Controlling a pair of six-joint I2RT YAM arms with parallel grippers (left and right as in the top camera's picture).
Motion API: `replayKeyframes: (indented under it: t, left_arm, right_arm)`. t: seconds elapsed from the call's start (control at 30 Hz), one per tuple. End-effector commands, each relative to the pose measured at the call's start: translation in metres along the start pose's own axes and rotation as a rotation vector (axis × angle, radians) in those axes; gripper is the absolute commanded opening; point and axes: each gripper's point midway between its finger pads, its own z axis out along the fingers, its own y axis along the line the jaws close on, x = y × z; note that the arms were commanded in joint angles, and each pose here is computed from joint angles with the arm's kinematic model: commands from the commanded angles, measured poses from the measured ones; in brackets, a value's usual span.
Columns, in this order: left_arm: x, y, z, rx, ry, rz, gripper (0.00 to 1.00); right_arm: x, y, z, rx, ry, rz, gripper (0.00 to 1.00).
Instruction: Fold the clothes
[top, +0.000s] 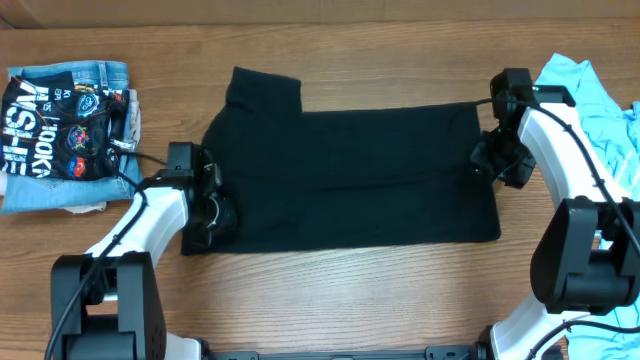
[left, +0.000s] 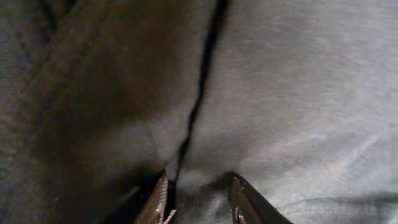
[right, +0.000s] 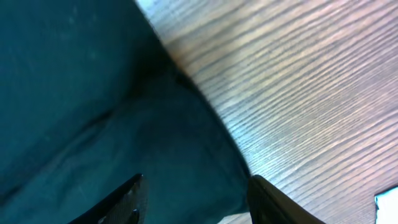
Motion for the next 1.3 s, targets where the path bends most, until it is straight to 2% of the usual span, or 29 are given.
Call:
replayKeyframes:
  t: [0.0,0.17,0.27,0.43,0.5,0.53,0.6,0.63,0.77,0.93,1.27]
  left_arm:
    - [0.019,0.061,0.008,-0.202,0.05,-0.141,0.36]
    - [0.007,0.083,-0.001,-0.148,0.034,-0.193,0.37]
    - [-0.014,0.057,-0.013,0.012,-0.004,-0.129,0.41]
    - [-0.052,0.016,-0.058,0.095,-0.126,0.026,0.47]
    - [-0.069,-0.002,-0.085,0.121,-0.195,0.087,0.54]
    - [-0.078,-0.01,-0.1,0.126,-0.236,0.112,0.61]
    - [-0.101,-0.026,-0.131,0.143,-0.338,0.158,0.85]
    - [-0.111,-0.032,-0.144,0.149,-0.383,0.184,0.9]
    - [-0.144,-0.043,-0.175,0.148,-0.488,0.22,0.92]
    - [-0.178,-0.046,-0.159,0.144,-0.464,0.219,0.91]
    - [-0.25,-0.048,-0.077,0.148,-0.364,0.267,0.89]
  right_arm:
    - [-0.011,0.005,-0.022,-0.055,-0.055,-0.028,0.56]
    - [-0.013,0.008,-0.029,-0.078,-0.071,-0.049,0.56]
    - [-0.012,0.023,-0.031,-0.163,-0.065,-0.102,0.56]
    - [-0.015,0.04,-0.035,-0.254,-0.077,-0.18,0.56]
    - [-0.015,0.04,-0.035,-0.254,-0.082,-0.194,0.56]
    - [-0.016,0.04,-0.035,-0.253,-0.084,-0.205,0.57]
    - [-0.016,0.041,-0.035,-0.255,-0.088,-0.208,0.57]
    - [-0.017,0.041,-0.035,-0.255,-0.089,-0.208,0.57]
    - [-0.017,0.041,-0.035,-0.256,-0.09,-0.208,0.57]
    - [-0.016,0.041,-0.035,-0.255,-0.086,-0.208,0.57]
    - [-0.012,0.039,-0.034,-0.248,-0.068,-0.209,0.58]
